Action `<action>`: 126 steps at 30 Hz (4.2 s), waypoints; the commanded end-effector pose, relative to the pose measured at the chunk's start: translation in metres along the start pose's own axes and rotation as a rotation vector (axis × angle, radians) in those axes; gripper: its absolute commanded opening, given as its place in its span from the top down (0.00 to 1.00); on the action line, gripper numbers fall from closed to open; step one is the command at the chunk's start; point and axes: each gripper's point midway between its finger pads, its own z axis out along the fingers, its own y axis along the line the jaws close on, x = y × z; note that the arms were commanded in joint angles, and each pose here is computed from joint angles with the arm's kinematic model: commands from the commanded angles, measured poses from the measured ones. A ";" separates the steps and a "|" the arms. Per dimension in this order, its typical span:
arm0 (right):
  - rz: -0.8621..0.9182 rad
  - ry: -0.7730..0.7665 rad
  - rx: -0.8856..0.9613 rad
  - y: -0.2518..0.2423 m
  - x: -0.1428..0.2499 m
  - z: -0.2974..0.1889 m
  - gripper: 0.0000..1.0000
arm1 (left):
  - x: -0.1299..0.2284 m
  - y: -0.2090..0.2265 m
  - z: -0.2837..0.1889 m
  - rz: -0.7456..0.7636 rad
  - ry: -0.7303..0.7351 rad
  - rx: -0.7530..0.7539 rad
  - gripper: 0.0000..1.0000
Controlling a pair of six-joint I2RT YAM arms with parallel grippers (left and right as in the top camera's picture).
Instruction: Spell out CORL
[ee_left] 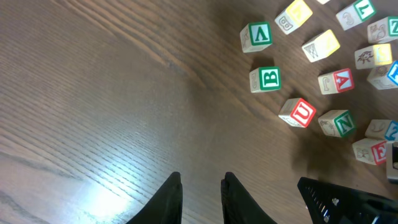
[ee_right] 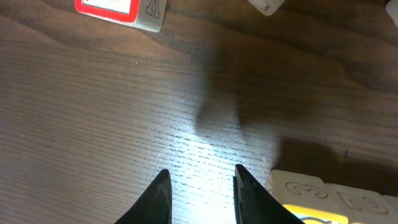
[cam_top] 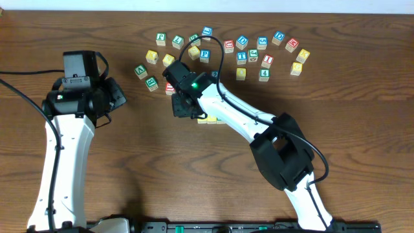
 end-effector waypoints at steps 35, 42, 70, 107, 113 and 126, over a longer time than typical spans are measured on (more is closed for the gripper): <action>0.055 0.034 0.104 -0.016 0.013 0.006 0.73 | -0.003 0.003 0.005 0.013 0.007 -0.019 0.78; 0.054 0.035 0.104 -0.016 0.014 0.006 0.72 | -0.003 0.003 0.005 0.013 0.007 -0.019 0.78; 0.088 0.035 0.116 -0.031 0.005 0.006 0.71 | -0.003 0.003 0.005 0.013 0.007 -0.019 0.78; -0.090 -0.207 -0.066 -0.039 -0.071 -0.150 0.49 | -0.003 0.003 0.005 0.013 0.008 -0.020 0.70; -0.069 -0.351 -0.043 -0.098 -0.092 -0.235 0.35 | -0.003 0.003 0.005 0.013 0.007 -0.020 0.10; 0.167 -0.443 0.084 -0.225 -0.066 -0.335 0.01 | -0.003 0.003 0.005 0.013 0.007 -0.020 0.05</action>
